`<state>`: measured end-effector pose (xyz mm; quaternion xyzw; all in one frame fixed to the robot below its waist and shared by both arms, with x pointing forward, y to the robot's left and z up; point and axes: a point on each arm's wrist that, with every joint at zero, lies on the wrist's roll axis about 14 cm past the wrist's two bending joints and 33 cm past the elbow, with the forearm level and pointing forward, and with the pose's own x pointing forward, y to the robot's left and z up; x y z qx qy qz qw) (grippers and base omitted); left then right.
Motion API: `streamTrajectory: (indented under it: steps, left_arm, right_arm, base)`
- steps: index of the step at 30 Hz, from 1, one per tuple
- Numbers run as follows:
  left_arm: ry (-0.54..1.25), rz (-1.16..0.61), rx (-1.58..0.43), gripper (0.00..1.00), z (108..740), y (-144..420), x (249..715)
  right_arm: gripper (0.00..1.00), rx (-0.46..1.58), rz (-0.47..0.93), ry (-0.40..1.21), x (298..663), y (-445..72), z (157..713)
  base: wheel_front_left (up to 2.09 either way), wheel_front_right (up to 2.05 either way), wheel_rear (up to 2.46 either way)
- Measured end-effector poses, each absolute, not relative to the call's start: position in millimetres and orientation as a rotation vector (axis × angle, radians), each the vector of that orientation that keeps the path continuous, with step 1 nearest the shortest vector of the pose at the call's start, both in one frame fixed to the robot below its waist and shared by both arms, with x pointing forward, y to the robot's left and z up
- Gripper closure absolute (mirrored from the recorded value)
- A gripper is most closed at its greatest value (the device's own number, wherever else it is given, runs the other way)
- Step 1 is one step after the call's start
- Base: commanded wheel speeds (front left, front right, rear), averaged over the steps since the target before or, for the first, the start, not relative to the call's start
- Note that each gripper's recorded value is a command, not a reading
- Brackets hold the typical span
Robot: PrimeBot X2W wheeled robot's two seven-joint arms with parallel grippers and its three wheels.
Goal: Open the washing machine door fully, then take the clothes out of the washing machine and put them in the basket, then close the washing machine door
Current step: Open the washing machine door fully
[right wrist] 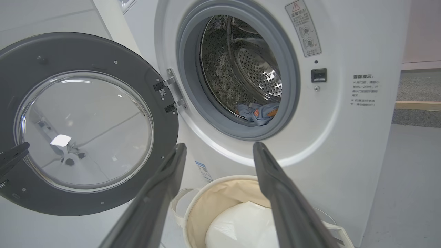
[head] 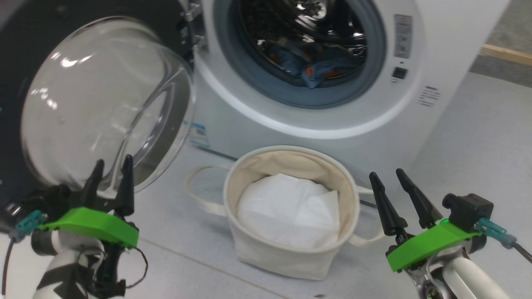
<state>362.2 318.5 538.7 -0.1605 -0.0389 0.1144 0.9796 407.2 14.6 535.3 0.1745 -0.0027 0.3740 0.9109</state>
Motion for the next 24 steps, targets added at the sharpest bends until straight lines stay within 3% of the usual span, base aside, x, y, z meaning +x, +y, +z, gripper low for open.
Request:
streamTrajectory:
  steps: [13, 24]
  left_arm:
    - [-0.055, -0.035, -0.338, 0.00, 539, 227, 399]
    - [-0.014, -0.107, -0.338, 0.00, 526, 193, 409]
  right_arm:
    - [0.00, 0.355, 0.516, -0.079, 400, -78, 546]
    - [0.00, 0.330, 0.346, -0.146, 384, -140, 558]
  base:
    - [0.00, 0.00, 0.00]
    - [0.00, 0.00, 0.00]
